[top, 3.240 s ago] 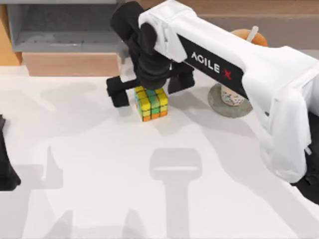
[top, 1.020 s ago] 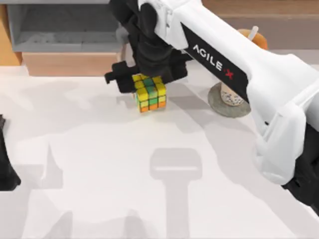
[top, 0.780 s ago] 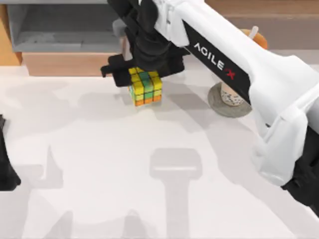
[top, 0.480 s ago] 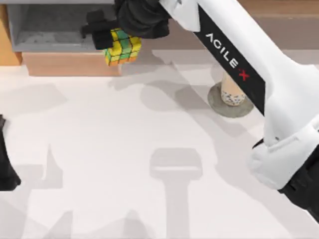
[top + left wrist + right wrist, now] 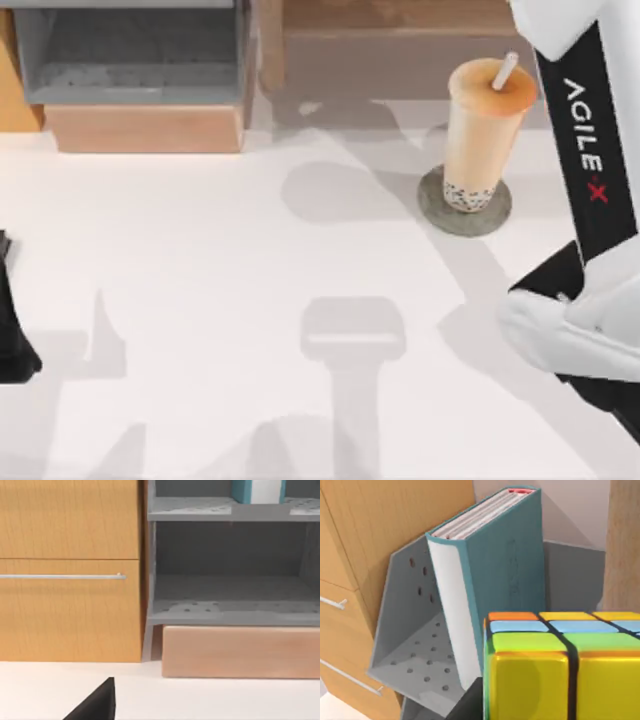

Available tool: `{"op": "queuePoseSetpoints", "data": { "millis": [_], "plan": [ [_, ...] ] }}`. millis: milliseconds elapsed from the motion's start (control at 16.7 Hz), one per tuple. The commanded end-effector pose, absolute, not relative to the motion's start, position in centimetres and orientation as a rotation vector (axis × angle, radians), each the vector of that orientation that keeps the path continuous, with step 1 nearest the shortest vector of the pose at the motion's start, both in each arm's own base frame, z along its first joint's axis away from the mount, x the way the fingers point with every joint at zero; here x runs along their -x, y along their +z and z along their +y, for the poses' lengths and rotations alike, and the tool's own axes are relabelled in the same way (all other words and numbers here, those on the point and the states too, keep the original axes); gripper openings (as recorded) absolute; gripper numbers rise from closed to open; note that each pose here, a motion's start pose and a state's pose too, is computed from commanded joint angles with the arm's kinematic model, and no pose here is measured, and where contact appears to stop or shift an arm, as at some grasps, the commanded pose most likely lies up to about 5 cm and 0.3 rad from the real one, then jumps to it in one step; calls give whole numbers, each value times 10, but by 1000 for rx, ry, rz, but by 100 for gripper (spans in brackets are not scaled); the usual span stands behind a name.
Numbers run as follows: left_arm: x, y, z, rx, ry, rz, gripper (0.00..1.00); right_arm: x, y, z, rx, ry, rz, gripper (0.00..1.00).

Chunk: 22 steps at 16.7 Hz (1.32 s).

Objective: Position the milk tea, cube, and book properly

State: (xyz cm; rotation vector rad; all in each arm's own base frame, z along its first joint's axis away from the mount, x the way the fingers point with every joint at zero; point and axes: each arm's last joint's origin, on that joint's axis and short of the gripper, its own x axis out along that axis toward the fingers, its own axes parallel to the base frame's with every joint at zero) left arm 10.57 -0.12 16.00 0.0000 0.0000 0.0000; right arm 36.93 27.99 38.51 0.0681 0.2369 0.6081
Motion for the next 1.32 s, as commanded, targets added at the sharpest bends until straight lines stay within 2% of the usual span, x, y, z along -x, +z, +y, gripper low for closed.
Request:
{"op": "queuePoseSetpoints", "data": {
  "millis": [360,720,1080,1320],
  "plan": [
    [-106,160,-1,0,0,0,100,-369,384,162,-67,334,-148,0],
    [-106,160,-1,0,0,0,100,-365,350,70,-10,34,-294,0],
    [-106,160,-1,0,0,0,100,-366,344,59,-1,-6,-299,0],
    [-106,160,-1,0,0,0,100,-364,353,67,-25,54,-323,0]
  ]
}}
